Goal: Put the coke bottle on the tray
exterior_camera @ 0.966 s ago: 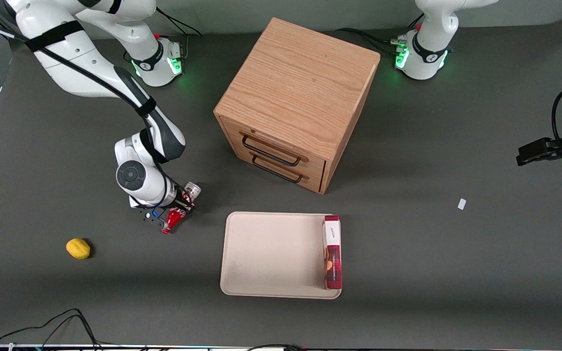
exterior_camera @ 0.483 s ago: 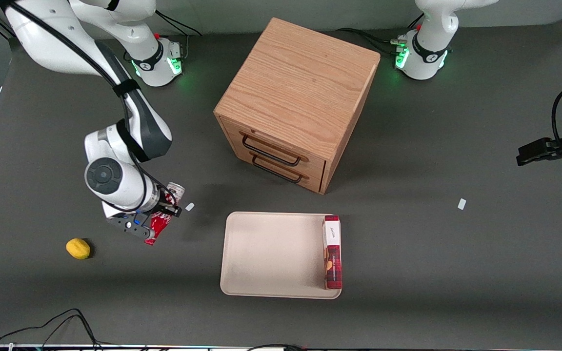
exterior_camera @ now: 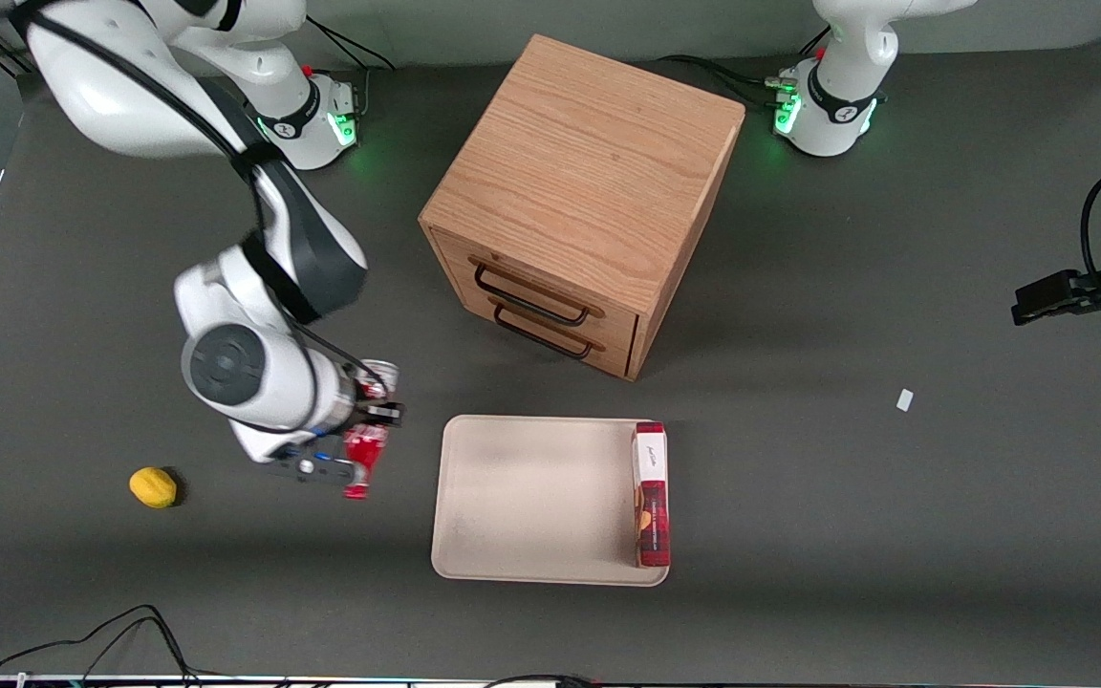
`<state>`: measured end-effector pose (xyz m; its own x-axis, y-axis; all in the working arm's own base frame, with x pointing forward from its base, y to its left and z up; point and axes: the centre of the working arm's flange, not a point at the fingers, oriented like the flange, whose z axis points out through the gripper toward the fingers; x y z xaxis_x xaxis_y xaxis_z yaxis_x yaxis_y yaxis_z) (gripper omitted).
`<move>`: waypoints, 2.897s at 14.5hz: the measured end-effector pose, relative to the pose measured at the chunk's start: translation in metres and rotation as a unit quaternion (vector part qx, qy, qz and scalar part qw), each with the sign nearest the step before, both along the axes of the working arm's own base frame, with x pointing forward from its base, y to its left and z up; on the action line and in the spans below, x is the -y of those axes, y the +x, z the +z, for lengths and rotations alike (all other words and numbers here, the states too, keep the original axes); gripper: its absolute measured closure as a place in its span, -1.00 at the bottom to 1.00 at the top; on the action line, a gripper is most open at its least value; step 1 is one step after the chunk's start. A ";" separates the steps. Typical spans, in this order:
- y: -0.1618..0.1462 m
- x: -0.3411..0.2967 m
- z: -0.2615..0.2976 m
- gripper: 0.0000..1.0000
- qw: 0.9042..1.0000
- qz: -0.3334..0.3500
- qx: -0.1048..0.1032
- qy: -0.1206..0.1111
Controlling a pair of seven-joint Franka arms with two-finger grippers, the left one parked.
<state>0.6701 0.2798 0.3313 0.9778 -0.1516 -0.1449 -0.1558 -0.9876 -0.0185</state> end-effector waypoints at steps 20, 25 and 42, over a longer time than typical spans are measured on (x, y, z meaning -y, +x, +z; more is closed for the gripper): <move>0.021 -0.040 -0.127 -1.00 0.998 0.024 0.028 0.043; 0.028 -0.034 -0.083 -1.00 0.998 0.025 0.036 0.033; -0.167 0.226 0.349 -1.00 0.999 -0.040 -0.002 -0.020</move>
